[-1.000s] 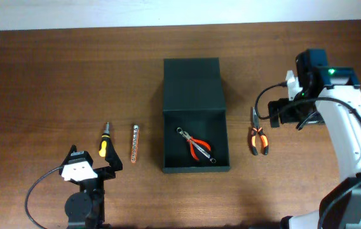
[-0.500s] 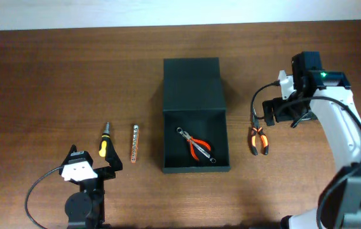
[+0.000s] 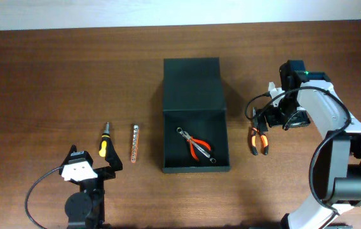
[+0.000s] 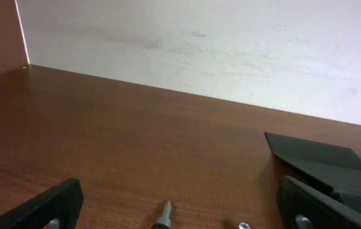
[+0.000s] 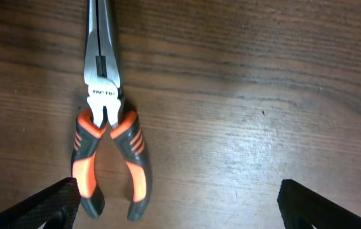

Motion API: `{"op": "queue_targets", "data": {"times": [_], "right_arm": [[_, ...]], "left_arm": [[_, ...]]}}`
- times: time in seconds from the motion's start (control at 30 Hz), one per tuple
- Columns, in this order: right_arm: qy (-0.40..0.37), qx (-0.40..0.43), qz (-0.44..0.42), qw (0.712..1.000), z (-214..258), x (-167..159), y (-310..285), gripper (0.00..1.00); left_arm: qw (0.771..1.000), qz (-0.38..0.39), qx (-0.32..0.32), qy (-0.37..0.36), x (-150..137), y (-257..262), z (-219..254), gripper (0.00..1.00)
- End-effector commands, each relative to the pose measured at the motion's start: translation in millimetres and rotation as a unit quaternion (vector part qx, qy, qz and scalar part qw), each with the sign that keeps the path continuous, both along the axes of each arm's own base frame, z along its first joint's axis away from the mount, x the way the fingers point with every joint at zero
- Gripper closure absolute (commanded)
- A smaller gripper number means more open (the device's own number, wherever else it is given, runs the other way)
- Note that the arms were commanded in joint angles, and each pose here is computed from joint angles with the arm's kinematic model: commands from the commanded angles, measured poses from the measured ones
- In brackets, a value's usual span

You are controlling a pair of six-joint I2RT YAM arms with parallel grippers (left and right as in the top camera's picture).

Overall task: Pack container
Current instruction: 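Lower the right gripper and close it on the orange pliers handles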

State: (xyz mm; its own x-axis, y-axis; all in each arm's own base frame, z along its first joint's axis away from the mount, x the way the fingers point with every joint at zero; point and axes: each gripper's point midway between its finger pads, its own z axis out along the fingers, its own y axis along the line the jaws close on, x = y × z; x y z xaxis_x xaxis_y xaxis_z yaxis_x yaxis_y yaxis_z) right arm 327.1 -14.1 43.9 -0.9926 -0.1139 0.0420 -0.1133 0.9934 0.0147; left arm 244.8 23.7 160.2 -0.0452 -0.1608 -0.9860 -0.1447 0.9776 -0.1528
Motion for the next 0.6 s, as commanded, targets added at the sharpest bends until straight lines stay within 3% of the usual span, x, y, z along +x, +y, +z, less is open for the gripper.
{"op": "queue_targets", "data": {"times": [0.0,0.57], "right_arm": [[0.008,0.008,-0.002,1.0,-7.0,-2.1,0.9,0.01],[0.025,0.006,-0.05,0.998,-42.2,-25.4,1.9,0.01]], "left_arm": [[1.0,0.001,-0.002,-0.002,-0.2,0.6,-0.3,0.01],[1.0,0.001,-0.002,-0.002,-0.2,0.6,-0.3,0.01]]}}
